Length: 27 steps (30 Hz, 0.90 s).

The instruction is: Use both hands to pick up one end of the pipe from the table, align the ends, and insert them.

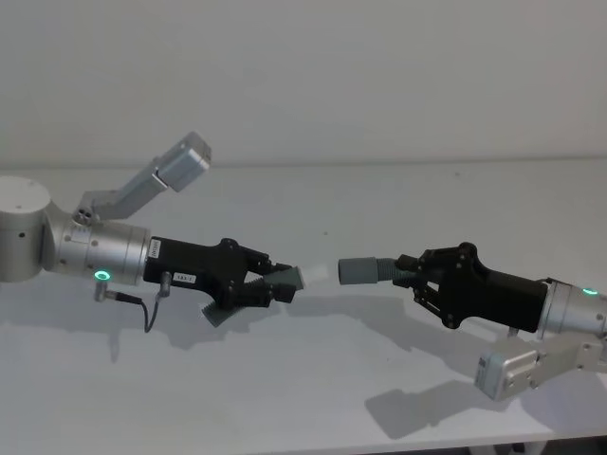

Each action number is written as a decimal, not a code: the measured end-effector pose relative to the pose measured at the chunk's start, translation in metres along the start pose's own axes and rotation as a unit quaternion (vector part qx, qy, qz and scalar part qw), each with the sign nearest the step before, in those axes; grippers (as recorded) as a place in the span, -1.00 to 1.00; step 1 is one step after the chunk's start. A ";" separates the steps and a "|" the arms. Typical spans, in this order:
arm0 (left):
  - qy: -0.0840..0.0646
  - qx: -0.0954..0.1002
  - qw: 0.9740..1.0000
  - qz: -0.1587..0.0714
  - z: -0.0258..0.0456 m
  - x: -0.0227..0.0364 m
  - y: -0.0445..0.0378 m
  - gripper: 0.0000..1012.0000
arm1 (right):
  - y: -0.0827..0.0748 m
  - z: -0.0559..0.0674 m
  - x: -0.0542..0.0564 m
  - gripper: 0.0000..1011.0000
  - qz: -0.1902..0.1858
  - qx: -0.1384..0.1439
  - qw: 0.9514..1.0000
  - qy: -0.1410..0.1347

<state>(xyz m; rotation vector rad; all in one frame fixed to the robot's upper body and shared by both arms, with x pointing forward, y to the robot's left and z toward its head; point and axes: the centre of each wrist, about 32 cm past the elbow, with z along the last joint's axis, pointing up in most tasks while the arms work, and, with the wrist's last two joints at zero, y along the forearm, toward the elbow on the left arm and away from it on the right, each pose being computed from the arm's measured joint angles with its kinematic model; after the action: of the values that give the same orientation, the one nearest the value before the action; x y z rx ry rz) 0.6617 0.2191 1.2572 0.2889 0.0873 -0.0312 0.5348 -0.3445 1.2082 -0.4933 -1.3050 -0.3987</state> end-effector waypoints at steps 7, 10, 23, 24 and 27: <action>-0.002 -0.001 1.000 0.001 -0.0002 0.0007 -0.0018 -0.33 | 0.000 0.000 0.000 -0.69 0.000 0.000 1.000 0.000; -0.003 -0.001 1.000 0.002 -0.0003 0.0014 -0.0032 -0.33 | 0.000 0.000 0.000 -0.69 0.000 0.000 1.000 0.000; -0.005 -0.003 1.000 -0.002 0.0002 0.0060 -0.0083 -0.33 | 0.000 0.000 0.000 -0.69 0.000 0.000 1.000 0.000; -0.006 -0.003 1.000 -0.003 0.0003 0.0062 -0.0087 -0.33 | 0.000 0.000 0.000 -0.69 0.000 0.000 1.000 0.000; -0.005 -0.003 1.000 -0.004 0.0004 0.0069 -0.0097 -0.33 | 0.000 0.000 0.000 -0.69 0.000 0.000 1.000 0.000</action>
<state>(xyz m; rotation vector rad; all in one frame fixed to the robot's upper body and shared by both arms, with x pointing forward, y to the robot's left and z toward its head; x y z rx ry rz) 0.6682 0.2096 1.2542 0.2832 0.0776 -0.0403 0.5348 -0.3445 1.2082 -0.4934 -1.3049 -0.3987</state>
